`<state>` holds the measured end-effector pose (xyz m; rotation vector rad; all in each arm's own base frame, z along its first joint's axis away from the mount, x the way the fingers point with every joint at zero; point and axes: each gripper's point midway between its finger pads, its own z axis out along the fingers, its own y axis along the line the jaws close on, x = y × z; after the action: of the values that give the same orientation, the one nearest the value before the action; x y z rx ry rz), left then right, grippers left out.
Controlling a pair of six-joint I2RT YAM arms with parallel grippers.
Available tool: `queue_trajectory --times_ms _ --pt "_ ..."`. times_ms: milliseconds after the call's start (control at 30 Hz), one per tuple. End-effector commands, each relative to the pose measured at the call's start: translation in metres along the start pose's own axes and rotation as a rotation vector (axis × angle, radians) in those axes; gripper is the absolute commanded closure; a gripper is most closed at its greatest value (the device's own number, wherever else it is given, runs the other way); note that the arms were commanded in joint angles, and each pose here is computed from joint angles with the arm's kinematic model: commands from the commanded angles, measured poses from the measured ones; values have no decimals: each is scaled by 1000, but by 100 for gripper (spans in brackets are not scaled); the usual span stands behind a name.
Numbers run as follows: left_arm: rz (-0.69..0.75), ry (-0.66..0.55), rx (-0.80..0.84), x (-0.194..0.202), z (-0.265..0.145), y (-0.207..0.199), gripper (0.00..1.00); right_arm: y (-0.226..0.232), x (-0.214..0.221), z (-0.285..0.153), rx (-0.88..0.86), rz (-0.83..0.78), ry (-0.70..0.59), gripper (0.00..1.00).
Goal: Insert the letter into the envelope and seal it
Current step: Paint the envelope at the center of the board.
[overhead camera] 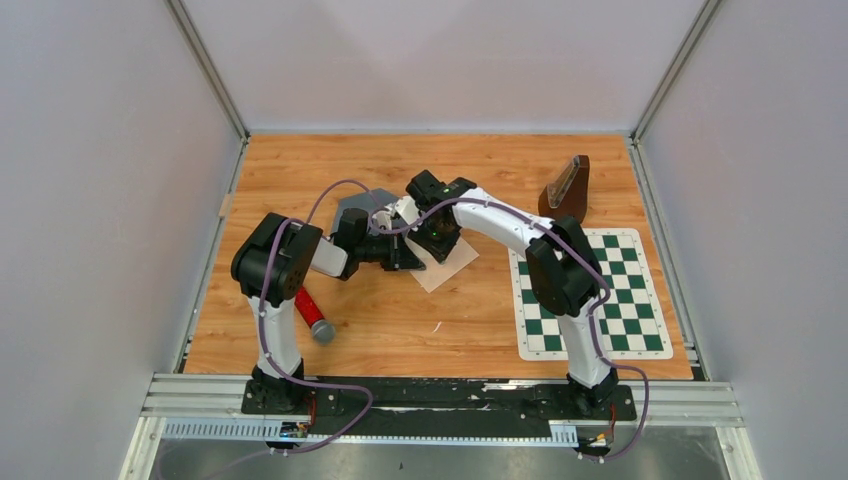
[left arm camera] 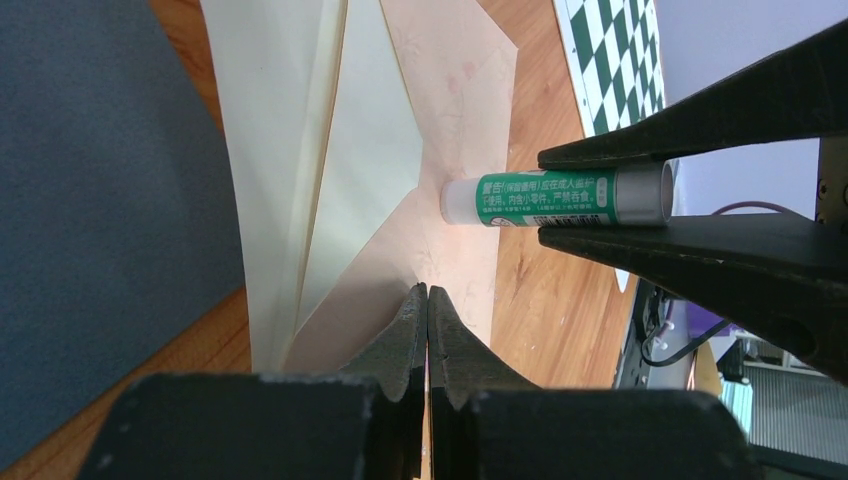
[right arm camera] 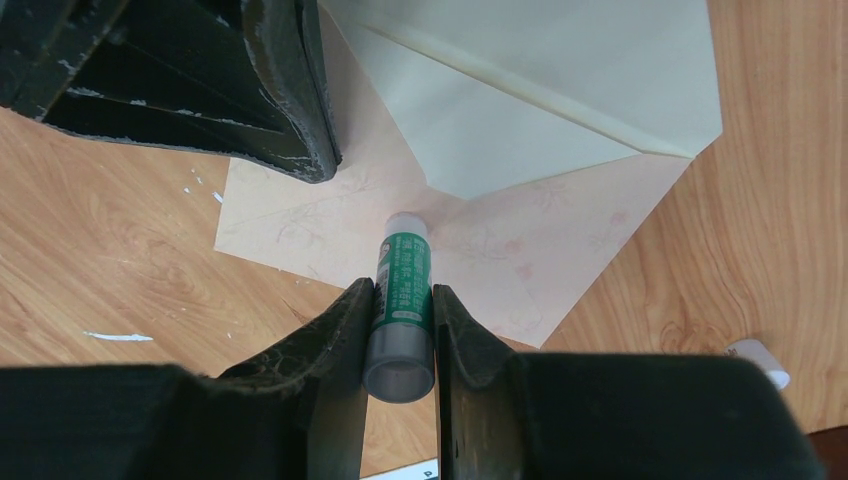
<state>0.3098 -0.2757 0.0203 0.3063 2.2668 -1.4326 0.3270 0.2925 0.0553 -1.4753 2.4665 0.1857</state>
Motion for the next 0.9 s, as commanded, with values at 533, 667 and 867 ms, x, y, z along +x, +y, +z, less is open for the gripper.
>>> queue_trajectory --times_ms 533,667,867 --pt "-19 10 -61 2 3 18 100 1 33 6 37 -73 105 100" --pt "-24 13 -61 3 3 18 100 31 36 5 -68 -86 110 100" --pt "-22 14 -64 3 3 18 100 54 35 4 -129 -93 99 100"
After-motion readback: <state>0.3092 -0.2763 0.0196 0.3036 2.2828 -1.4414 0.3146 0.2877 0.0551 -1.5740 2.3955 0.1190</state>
